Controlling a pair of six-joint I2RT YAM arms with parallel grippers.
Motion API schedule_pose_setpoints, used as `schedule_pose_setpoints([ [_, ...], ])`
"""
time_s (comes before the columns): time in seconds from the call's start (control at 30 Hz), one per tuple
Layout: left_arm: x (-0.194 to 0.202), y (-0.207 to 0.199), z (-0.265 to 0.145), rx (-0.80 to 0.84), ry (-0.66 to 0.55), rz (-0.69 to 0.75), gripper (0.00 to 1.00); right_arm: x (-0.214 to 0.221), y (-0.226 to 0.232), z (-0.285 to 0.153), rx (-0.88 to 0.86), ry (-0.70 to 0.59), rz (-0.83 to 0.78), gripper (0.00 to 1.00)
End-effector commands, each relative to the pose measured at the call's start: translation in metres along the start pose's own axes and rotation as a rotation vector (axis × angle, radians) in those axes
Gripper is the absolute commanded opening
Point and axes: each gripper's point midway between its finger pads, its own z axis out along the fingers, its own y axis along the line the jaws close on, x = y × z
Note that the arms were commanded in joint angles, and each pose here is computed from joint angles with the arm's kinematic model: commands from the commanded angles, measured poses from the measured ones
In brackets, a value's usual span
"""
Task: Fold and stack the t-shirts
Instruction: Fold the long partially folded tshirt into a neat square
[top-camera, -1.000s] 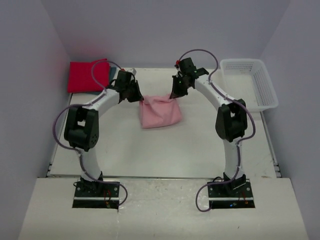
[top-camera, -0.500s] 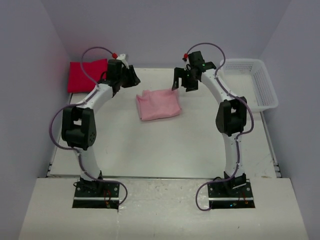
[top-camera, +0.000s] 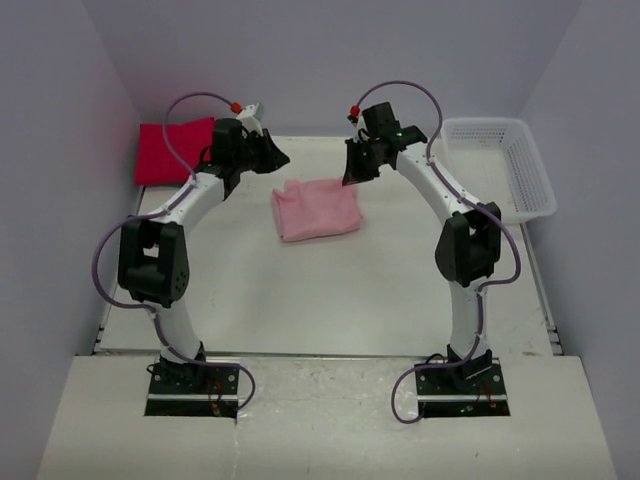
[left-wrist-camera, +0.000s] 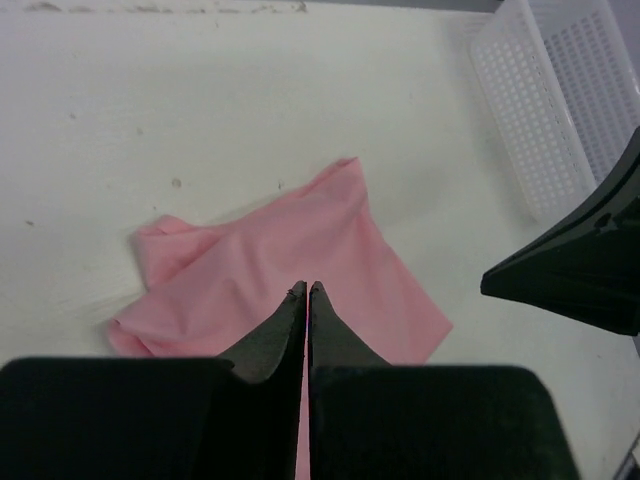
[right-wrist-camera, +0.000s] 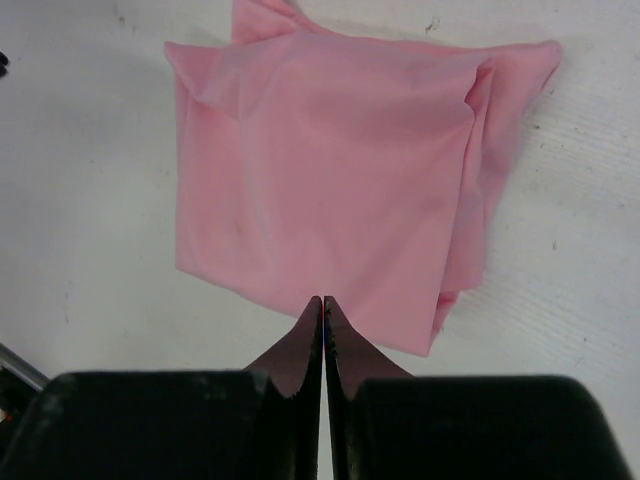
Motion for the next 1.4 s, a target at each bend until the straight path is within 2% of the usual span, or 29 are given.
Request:
schedule_pose_setpoints([
  [0.0, 0.016, -0.021, 0.010, 0.147, 0.062, -0.032, 0.00, 0.012, -0.004, 0.018, -0.040, 0.048, 0.023, 0.00],
  [0.23, 0.049, -0.032, 0.029, 0.293, 0.126, -0.094, 0.00, 0.039, -0.010, 0.057, -0.077, 0.134, 0.085, 0.00],
  [0.33, 0.074, -0.024, 0.046, 0.295, 0.186, -0.140, 0.00, 0.049, -0.013, 0.070, -0.085, 0.169, 0.110, 0.00],
  [0.4, 0.076, -0.024, 0.055, 0.296, 0.196, -0.144, 0.00, 0.060, -0.014, 0.077, -0.081, 0.199, 0.126, 0.00],
  [0.5, 0.095, -0.011, 0.073, 0.233, 0.237, -0.166, 0.00, 0.075, -0.017, 0.082, -0.048, 0.240, 0.129, 0.00],
  [0.53, 0.112, 0.000, 0.077, 0.183, 0.283, -0.192, 0.00, 0.080, -0.019, 0.083, -0.029, 0.247, 0.128, 0.00],
  [0.6, 0.124, 0.015, 0.082, 0.080, 0.301, -0.202, 0.00, 0.092, -0.019, 0.085, -0.023, 0.270, 0.130, 0.00],
  [0.67, 0.154, 0.029, 0.076, -0.030, 0.358, -0.229, 0.00, 0.104, -0.022, 0.088, -0.007, 0.290, 0.141, 0.00],
  [0.77, 0.181, 0.034, 0.063, -0.101, 0.391, -0.221, 0.00, 0.118, -0.016, 0.088, 0.001, 0.312, 0.146, 0.00],
  [0.9, 0.215, 0.036, 0.044, -0.161, 0.442, -0.232, 0.00, 0.136, -0.014, 0.089, 0.019, 0.337, 0.154, 0.00],
  [1.03, 0.250, 0.032, 0.007, -0.215, 0.486, -0.239, 0.00, 0.154, 0.000, 0.078, 0.011, 0.338, 0.141, 0.00],
  [1.1, 0.242, 0.027, -0.003, -0.222, 0.435, -0.227, 0.00, 0.180, 0.000, 0.074, 0.031, 0.371, 0.136, 0.00],
  [1.13, 0.258, 0.031, -0.017, -0.244, 0.461, -0.234, 0.00, 0.185, 0.002, 0.074, 0.030, 0.363, 0.131, 0.00],
  [1.2, 0.253, 0.023, -0.030, -0.227, 0.434, -0.236, 0.00, 0.209, 0.004, 0.063, 0.039, 0.384, 0.132, 0.00],
  [1.23, 0.267, 0.024, -0.043, -0.235, 0.458, -0.235, 0.00, 0.214, 0.007, 0.061, 0.029, 0.372, 0.123, 0.00],
  [1.37, 0.272, 0.017, -0.071, -0.236, 0.449, -0.213, 0.00, 0.260, 0.016, 0.034, 0.041, 0.390, 0.096, 0.00],
])
